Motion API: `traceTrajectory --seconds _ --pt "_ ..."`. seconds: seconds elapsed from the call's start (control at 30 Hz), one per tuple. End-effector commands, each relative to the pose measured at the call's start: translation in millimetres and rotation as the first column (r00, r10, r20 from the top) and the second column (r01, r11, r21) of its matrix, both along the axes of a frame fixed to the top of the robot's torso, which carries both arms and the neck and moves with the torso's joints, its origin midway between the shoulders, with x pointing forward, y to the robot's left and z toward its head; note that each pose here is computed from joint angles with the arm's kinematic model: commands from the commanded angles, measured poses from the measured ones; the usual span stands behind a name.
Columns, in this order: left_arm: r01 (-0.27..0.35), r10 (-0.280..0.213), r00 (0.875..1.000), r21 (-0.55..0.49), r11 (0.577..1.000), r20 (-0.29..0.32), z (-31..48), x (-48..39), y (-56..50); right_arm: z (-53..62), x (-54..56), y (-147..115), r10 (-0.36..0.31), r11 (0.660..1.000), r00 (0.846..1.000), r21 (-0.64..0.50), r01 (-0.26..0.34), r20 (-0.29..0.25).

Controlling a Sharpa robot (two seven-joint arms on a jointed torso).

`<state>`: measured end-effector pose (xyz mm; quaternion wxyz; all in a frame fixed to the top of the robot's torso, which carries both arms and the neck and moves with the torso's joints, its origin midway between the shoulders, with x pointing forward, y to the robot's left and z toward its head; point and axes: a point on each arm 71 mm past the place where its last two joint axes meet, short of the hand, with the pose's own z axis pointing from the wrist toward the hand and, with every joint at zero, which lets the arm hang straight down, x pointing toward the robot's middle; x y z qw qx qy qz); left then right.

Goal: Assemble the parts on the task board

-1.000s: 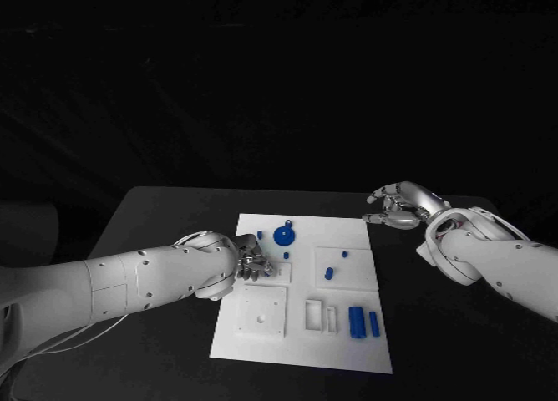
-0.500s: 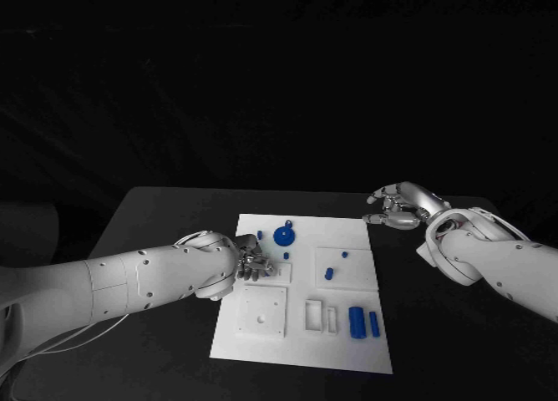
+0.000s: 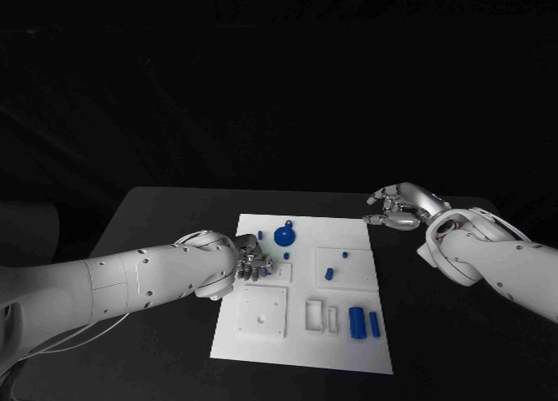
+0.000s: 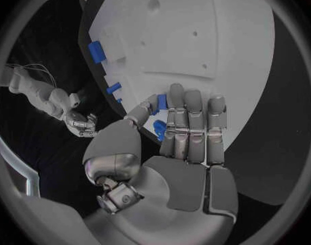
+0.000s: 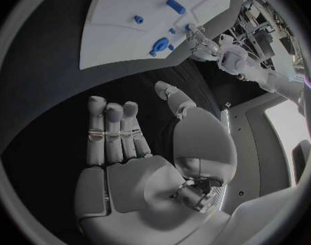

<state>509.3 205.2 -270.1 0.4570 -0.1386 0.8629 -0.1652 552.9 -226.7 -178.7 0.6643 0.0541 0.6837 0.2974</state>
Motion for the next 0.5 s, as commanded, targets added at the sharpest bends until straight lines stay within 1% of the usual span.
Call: traceTrajectory --seconds 0.03,0.23,0.5 --pt "0.026 -0.026 0.996 -0.002 1.0 -0.086 -16.2 -10.5 -6.7 -1.3 -0.7 1.3 0.016 1.0 1.0 -0.012 -0.017 -0.011" --pt "0.021 -0.021 0.997 -0.005 1.0 -0.077 -15.6 -10.2 -6.4 -1.5 -0.8 1.4 0.018 1.0 1.0 -0.012 -0.018 -0.012" --pt "0.033 -0.033 0.997 -0.004 0.999 -0.067 -14.0 -10.4 -7.5 -1.7 -0.7 1.7 0.018 1.0 1.0 -0.012 -0.019 -0.013"
